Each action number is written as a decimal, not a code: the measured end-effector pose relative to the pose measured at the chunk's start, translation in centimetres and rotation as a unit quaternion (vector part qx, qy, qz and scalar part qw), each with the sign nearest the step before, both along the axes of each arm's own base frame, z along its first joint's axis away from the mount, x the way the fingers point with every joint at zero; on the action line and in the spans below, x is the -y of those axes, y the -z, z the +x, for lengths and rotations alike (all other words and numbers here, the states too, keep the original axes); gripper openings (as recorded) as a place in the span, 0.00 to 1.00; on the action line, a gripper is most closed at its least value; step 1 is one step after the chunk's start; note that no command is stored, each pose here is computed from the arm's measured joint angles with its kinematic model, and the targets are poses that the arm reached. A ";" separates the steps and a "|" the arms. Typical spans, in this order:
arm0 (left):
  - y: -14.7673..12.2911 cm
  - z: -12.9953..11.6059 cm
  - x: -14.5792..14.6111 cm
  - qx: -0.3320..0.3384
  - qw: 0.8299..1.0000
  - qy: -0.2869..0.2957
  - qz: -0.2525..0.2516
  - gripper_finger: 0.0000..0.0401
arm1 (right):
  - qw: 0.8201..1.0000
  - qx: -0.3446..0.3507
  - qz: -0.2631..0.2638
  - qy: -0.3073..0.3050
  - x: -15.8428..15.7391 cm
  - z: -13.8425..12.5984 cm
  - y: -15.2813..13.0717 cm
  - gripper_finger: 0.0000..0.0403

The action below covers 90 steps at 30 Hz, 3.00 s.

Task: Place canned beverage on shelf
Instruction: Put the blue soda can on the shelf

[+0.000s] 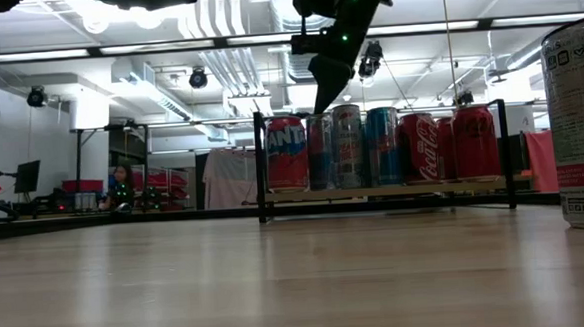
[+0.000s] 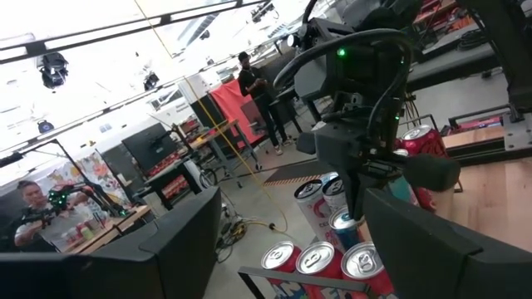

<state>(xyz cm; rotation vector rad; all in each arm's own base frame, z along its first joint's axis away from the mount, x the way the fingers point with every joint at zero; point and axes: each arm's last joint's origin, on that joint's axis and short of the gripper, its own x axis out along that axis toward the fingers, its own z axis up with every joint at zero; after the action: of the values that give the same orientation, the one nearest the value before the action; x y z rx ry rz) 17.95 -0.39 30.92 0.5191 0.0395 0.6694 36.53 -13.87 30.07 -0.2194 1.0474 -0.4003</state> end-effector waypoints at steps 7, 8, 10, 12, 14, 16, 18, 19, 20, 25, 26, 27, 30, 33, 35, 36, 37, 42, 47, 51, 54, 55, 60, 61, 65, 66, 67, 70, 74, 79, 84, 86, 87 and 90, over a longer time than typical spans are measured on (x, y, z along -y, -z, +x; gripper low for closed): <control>0.0 0.0 0.0 0.000 1.000 0.000 0.000 0.69 | 1.000 0.008 0.011 0.015 -0.3 -0.5 -2.2 0.02; 0.0 0.0 0.0 0.000 1.000 0.000 0.000 0.69 | 1.000 -0.001 0.017 0.020 -0.4 -0.8 -2.5 0.02; 0.0 0.0 0.0 0.000 1.000 0.000 0.000 0.69 | 0.999 -0.017 0.030 0.030 -0.5 -1.3 -2.8 0.02; 0.0 0.0 0.0 0.000 1.000 0.000 0.000 0.69 | 0.998 -0.023 0.055 0.034 -0.3 -1.6 -2.6 0.02; 0.0 0.0 0.0 0.000 1.000 0.000 0.000 0.69 | 0.997 -0.021 0.068 0.037 -0.1 -1.7 -2.3 0.02; 0.0 0.0 0.0 0.000 1.000 0.000 0.000 0.69 | 0.997 -0.021 0.068 0.037 0.1 -1.6 -2.1 0.02; 0.0 0.0 0.0 0.000 1.000 0.000 0.000 0.69 | 0.997 -0.021 0.067 0.036 0.2 -1.4 -1.9 0.02; 0.0 0.0 0.0 0.000 1.000 0.000 0.000 0.69 | 0.997 -0.022 0.067 0.036 0.3 -1.3 -1.6 0.02; 0.0 0.0 0.0 0.000 1.000 0.000 0.000 0.69 | 0.997 -0.022 0.066 0.035 0.4 -1.1 -1.4 0.02; 0.0 0.0 0.0 0.000 1.000 0.000 0.000 0.69 | 0.998 -0.021 0.060 0.028 0.7 -0.6 -0.9 0.02; 0.0 0.0 0.0 0.000 1.000 0.000 0.000 0.69 | 0.998 -0.020 0.055 0.029 0.8 -0.4 -0.8 0.02; 0.0 0.0 0.0 0.000 1.000 0.000 0.000 0.69 | 0.998 -0.022 0.048 0.030 0.9 -0.3 -0.7 0.02; 0.0 0.0 0.0 0.000 1.000 0.000 0.000 0.69 | 0.998 -0.039 0.031 0.029 1.0 -0.3 -0.4 0.02; 0.0 0.0 0.0 0.000 1.000 0.000 0.000 0.69 | 0.998 -0.039 0.022 0.033 1.0 -0.4 -0.6 0.02; 0.0 0.0 0.0 0.000 1.000 0.000 0.000 0.69 | 0.999 -0.023 0.021 0.037 0.9 -0.4 -1.3 0.02; 0.0 0.0 0.0 0.000 1.000 0.000 0.000 0.69 | 0.999 -0.011 0.018 0.039 0.9 -0.3 -1.6 0.02; 0.0 0.0 0.0 0.000 1.000 0.000 0.000 0.69 | 0.999 0.003 0.015 0.039 0.9 -0.2 -1.9 0.02; 0.0 0.0 0.0 0.000 1.000 0.000 0.000 0.69 | 0.998 0.059 -0.003 0.037 1.4 1.1 -2.0 0.02; 0.0 0.0 0.0 0.000 1.000 0.000 0.000 0.69 | 0.998 0.046 -0.005 0.033 1.7 1.8 -0.7 0.02; 0.0 0.0 0.0 0.000 1.000 0.000 0.000 0.69 | 0.998 0.040 0.003 0.040 1.6 1.7 -0.5 0.02; 0.0 0.0 0.0 0.000 1.000 0.000 0.000 0.69 | 0.998 0.035 0.015 0.048 1.5 1.6 -0.4 0.02; 0.0 0.0 0.0 0.000 1.000 0.000 0.000 0.69 | 0.998 0.033 0.018 0.048 1.4 1.6 -0.3 0.02; 0.0 0.0 0.0 0.000 1.000 0.000 0.000 0.69 | 0.998 0.031 0.019 0.052 1.1 1.6 -0.3 0.02; 0.0 0.0 0.0 0.000 1.000 0.000 0.000 0.69 | 0.998 0.035 0.018 0.052 1.1 1.7 -0.4 0.02; 0.0 0.0 0.0 0.000 1.000 0.000 0.000 0.69 | 0.997 0.048 0.006 0.053 1.3 1.9 -0.6 0.02; 0.0 0.0 0.0 0.000 1.000 0.000 0.000 0.69 | 0.997 0.047 -0.001 0.058 1.3 1.9 -0.6 0.02; 0.0 0.0 0.0 0.000 1.000 0.000 0.000 0.69 | 0.997 0.044 -0.009 0.066 1.4 1.8 -0.6 0.02; 0.0 0.0 0.0 0.000 1.000 0.000 0.000 0.69 | 0.996 0.045 -0.012 0.078 1.7 1.8 -0.5 0.02; 0.0 0.0 0.0 -0.001 1.000 0.000 0.000 0.69 | 0.997 0.042 0.011 0.063 1.6 1.9 -0.1 0.02; 0.1 0.0 0.0 -0.003 1.000 0.000 0.000 0.69 | 0.998 0.042 0.022 0.052 0.8 2.0 -0.1 0.02; 0.1 0.0 0.0 -0.003 1.000 0.000 0.000 0.69 | 0.998 0.028 0.028 0.059 0.7 1.7 -0.1 0.02; 0.1 0.0 0.0 -0.004 1.000 0.000 0.000 0.69 | 0.997 0.027 0.025 0.062 0.7 1.6 -0.2 0.02; 0.1 0.0 0.0 -0.004 1.000 0.000 0.000 0.69 | 0.997 0.028 0.023 0.061 0.7 1.6 -0.2 0.02; 0.1 0.0 0.0 -0.004 1.000 0.000 0.000 0.69 | 0.997 0.038 0.019 0.060 0.8 1.7 -0.4 0.02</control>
<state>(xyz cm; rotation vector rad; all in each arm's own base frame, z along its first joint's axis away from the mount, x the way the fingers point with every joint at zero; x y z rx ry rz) 17.96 -0.39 30.84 0.5225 0.0475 0.6678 38.27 -14.64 30.44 -0.1072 0.9947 -0.4927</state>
